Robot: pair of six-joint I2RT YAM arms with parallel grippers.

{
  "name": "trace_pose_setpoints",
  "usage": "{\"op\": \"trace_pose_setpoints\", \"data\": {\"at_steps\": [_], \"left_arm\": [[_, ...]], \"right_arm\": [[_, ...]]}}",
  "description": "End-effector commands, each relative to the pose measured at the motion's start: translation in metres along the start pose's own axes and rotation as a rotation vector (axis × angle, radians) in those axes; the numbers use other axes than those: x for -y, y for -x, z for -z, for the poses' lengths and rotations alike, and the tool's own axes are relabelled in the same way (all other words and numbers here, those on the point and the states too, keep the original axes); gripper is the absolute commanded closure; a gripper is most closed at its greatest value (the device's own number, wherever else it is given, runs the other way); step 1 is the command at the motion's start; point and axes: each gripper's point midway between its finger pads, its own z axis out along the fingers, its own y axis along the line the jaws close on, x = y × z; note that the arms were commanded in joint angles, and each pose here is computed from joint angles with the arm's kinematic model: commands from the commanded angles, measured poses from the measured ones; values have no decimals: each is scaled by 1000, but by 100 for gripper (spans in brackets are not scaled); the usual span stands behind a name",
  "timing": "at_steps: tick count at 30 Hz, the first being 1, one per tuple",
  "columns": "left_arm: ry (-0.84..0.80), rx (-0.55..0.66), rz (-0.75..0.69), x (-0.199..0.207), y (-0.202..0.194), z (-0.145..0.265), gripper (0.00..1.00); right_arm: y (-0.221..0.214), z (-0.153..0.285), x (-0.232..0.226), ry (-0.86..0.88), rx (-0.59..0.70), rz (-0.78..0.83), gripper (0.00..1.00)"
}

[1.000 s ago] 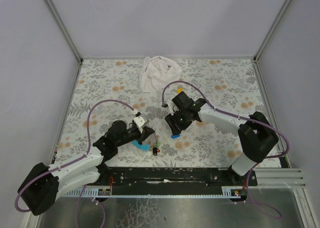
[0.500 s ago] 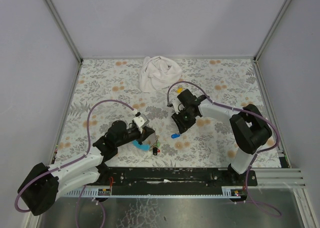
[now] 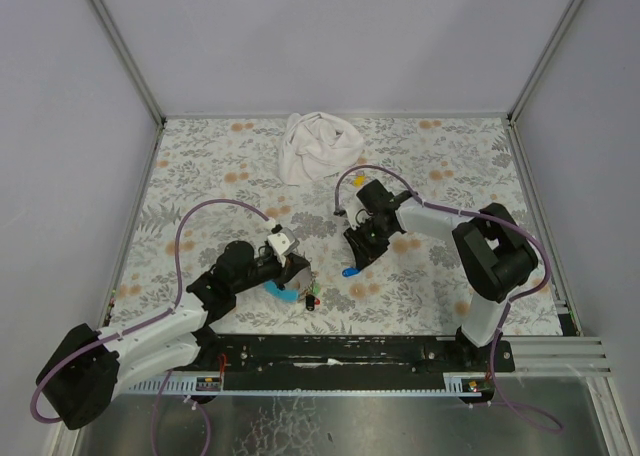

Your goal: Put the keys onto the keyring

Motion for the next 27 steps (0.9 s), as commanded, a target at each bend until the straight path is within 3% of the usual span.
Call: {"op": "trace_pose_setpoints", "data": {"at_steps": [1, 4, 7, 9, 21, 27], "left_arm": [[-9, 64, -16, 0, 19, -2, 100], [-7, 65, -16, 0, 19, -2, 100], [-8, 67, -17, 0, 20, -2, 100], [-6, 67, -16, 0, 19, -2, 100], [-29, 116, -24, 6, 29, 3, 100], [-76, 159, -60, 15, 37, 8, 100]], "right_arm": [[-3, 4, -6, 33, 5, 9, 72], [-2, 8, -8, 37, 18, 13, 78], [3, 13, -11, 40, 51, 21, 95], [7, 17, -14, 40, 89, 31, 99], [46, 52, -42, 82, 490, 218, 100], [70, 88, -74, 147, 837, 435, 100]]}}
